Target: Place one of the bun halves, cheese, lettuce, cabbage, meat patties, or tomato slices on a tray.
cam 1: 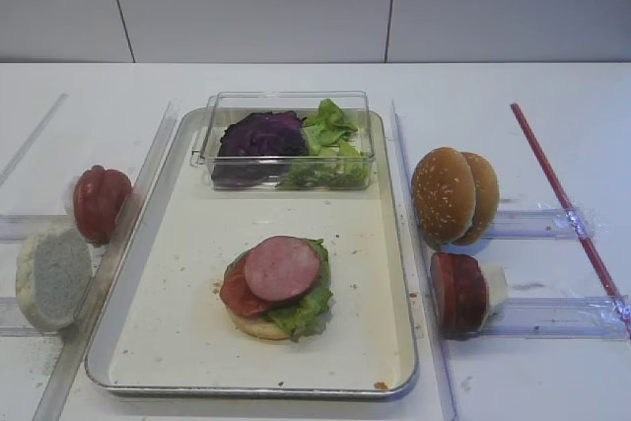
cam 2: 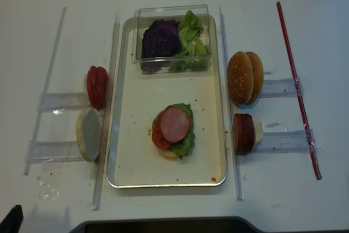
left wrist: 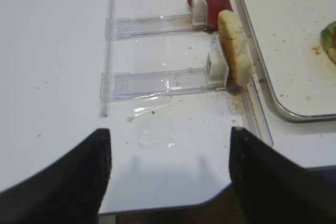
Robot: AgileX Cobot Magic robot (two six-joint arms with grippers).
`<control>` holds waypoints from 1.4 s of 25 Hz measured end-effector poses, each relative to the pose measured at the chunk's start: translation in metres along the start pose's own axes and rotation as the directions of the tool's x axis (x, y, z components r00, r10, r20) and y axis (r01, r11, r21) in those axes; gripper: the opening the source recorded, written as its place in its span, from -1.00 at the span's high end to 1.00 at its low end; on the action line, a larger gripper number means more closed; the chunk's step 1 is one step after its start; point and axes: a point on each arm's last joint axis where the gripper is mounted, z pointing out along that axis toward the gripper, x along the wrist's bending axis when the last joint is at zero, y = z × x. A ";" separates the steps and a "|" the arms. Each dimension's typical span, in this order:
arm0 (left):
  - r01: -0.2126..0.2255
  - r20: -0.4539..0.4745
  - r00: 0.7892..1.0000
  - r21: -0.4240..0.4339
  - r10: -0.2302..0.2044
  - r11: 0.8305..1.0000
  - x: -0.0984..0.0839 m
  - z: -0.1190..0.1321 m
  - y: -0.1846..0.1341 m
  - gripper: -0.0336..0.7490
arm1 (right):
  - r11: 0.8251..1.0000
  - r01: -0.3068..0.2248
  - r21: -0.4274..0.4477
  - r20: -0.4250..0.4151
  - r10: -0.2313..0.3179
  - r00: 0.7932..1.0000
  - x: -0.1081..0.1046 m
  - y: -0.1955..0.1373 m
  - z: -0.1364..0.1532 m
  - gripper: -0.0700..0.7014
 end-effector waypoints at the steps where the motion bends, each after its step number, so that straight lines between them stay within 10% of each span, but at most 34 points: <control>1: 0.000 0.000 1.000 0.000 0.000 1.000 0.000 0.000 0.000 -0.21 | 1.000 -0.001 -0.002 0.000 0.001 1.000 0.000 -0.006 0.003 -0.58; 35: 0.000 0.000 1.000 0.000 0.000 1.000 0.000 0.000 0.000 -0.21 | 1.000 -0.011 0.019 0.011 0.011 1.000 -0.005 -0.081 0.056 -0.58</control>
